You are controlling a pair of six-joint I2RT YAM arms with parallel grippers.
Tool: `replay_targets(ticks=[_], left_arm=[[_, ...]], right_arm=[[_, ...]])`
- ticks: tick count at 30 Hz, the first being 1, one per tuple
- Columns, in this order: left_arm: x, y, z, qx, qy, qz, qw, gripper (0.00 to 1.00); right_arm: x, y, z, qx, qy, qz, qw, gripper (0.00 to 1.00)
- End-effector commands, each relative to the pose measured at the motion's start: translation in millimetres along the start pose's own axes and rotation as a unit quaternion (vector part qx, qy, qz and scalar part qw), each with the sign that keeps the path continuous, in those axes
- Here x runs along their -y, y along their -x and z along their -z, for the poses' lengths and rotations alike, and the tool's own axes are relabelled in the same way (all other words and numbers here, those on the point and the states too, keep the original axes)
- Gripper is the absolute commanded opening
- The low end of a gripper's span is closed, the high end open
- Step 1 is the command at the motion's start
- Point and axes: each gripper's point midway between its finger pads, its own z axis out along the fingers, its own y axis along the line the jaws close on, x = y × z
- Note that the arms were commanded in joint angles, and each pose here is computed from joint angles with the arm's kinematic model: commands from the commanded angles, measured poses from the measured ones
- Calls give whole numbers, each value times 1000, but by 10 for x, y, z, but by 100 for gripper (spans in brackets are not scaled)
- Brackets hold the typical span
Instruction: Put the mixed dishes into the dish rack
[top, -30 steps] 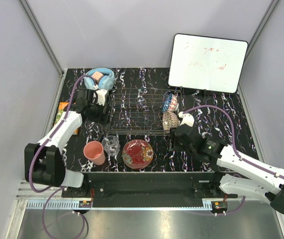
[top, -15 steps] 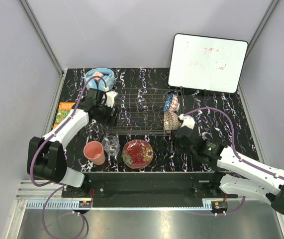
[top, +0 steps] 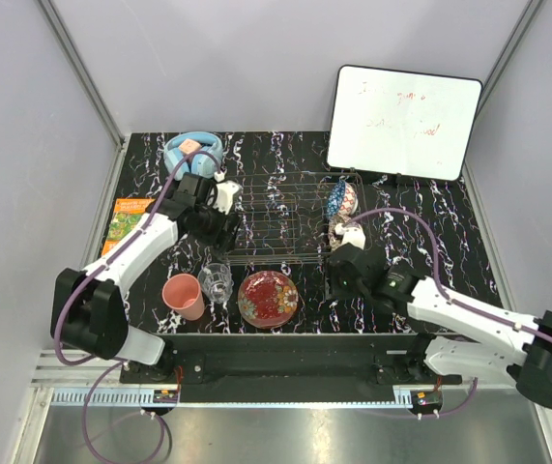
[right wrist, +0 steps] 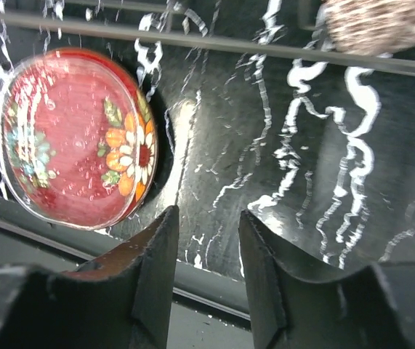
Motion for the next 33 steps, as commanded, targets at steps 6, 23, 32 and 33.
replay_targets(ticks=[6, 23, 32, 33], left_arm=[[-488, 351, 635, 87, 122, -22, 988, 83], [-689, 2, 969, 107, 173, 6, 979, 83], [-658, -36, 950, 108, 165, 15, 980, 83], [-656, -45, 946, 108, 165, 15, 980, 83]], right_arm=[[-692, -35, -321, -54, 122, 48, 990, 43], [-856, -258, -764, -98, 143, 68, 982, 36], [-803, -327, -888, -104, 130, 75, 983, 34], [-790, -350, -909, -107, 128, 76, 983, 35]])
